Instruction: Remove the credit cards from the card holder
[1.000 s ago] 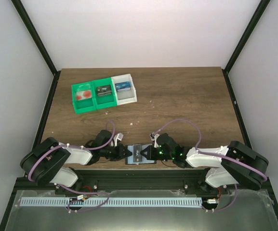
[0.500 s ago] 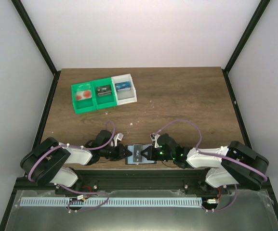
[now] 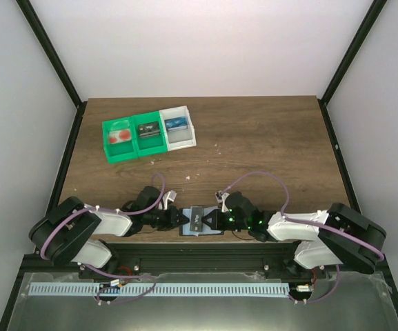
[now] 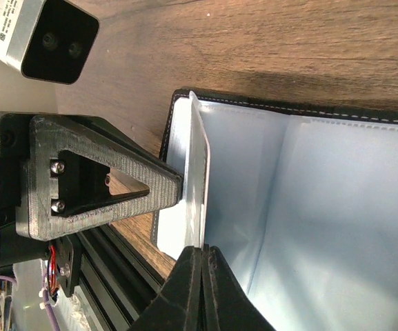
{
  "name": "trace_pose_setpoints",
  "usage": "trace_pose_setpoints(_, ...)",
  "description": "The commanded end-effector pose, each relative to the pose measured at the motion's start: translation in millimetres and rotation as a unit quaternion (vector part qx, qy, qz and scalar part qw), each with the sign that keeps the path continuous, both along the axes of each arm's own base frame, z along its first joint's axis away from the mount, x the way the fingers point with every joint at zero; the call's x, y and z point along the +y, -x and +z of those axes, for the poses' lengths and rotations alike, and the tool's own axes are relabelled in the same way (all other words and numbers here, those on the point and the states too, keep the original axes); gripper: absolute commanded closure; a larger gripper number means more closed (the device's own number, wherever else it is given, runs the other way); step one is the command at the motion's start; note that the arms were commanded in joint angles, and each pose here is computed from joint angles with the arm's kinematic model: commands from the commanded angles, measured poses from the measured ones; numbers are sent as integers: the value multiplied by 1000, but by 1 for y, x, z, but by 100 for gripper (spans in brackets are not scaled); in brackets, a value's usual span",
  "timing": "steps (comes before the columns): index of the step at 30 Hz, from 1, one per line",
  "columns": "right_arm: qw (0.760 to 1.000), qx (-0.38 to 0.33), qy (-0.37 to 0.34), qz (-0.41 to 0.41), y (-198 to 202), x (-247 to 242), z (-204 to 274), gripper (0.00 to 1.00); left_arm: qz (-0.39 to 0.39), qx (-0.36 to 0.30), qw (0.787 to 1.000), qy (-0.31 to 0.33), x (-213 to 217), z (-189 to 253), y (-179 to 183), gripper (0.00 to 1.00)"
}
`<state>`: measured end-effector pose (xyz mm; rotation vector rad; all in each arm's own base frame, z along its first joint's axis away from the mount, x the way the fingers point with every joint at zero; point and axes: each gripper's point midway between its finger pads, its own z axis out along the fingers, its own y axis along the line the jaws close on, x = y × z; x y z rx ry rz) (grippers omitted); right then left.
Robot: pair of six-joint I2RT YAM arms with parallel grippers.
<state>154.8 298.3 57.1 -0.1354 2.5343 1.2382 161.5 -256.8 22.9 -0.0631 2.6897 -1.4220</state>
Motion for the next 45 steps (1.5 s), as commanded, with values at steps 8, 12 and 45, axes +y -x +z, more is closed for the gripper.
trace_pose_setpoints(8, 999, -8, 26, -22, -5, -11, 6, 99, 10, 21, 999, -41, 14, -23, 7, 91)
trace_pose_setpoints(12, 999, -17, 40, -24, -6, -17, 8, 100, 11, 21, 999, -42, 14, -24, 7, 91)
trace_pose_setpoints(45, 969, -65, -178, -157, -41, -16, 143, 100, 79, -49, 985, 147, -9, 125, -23, 35)
